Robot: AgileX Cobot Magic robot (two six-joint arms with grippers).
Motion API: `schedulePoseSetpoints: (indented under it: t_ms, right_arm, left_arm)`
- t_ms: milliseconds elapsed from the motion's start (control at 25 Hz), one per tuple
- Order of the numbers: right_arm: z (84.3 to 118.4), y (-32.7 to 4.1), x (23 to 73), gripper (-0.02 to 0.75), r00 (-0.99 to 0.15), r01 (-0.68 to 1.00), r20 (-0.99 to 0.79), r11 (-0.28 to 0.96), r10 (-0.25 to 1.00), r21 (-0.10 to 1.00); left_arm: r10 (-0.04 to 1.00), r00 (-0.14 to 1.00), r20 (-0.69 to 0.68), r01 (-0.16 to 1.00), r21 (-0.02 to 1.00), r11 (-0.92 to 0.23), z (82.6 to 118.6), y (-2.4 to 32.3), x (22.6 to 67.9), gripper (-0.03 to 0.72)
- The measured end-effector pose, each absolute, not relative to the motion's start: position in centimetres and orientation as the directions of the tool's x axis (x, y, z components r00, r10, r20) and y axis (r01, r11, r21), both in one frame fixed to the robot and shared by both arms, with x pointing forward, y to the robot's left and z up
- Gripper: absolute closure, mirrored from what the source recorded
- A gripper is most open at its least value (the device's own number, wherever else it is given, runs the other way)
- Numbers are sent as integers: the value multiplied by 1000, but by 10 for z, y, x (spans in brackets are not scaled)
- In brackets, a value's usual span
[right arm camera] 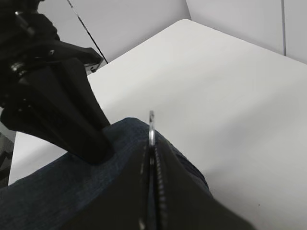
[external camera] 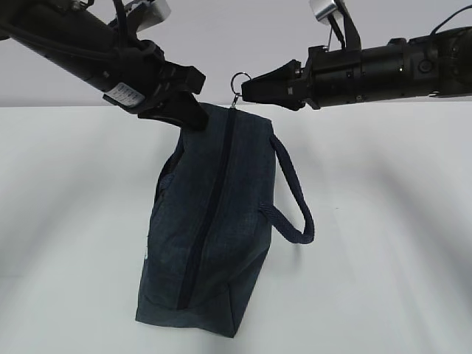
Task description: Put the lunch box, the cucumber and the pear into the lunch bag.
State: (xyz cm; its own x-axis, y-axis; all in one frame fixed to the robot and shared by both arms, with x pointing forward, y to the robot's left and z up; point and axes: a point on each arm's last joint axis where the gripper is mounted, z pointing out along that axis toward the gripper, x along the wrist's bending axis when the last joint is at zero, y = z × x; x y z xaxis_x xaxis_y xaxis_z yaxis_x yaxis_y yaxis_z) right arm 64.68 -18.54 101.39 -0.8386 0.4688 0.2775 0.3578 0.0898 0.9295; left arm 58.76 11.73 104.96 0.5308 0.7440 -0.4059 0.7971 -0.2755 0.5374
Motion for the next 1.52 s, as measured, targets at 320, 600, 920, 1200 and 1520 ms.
schedulePoseSetpoints:
  t_ms: [320, 600, 920, 1200, 1520]
  right_arm:
    - [1013, -187, 649, 738, -825, 357, 269, 91, 496, 930]
    - [1014, -187, 652, 738, -821, 357, 272, 80, 501, 931]
    - [1000, -186, 663, 738, -805, 418, 346, 48, 483, 907]
    - [1003, -190, 664, 738, -795, 445, 385, 18, 468, 895]
    - [1003, -189, 664, 738, -798, 448, 393, 14, 456, 894]
  left_arm:
    - [725, 566, -393, 780, 539, -317, 1050, 117, 585, 665]
    - [711, 582, -395, 775, 533, -339, 1056, 118, 580, 666]
    - [698, 592, -403, 778, 511, -364, 1056, 118, 576, 666]
    - [678, 627, -384, 749, 537, -388, 1069, 121, 569, 666]
    - [656, 660, -366, 722, 550, -419, 1076, 120, 562, 666]
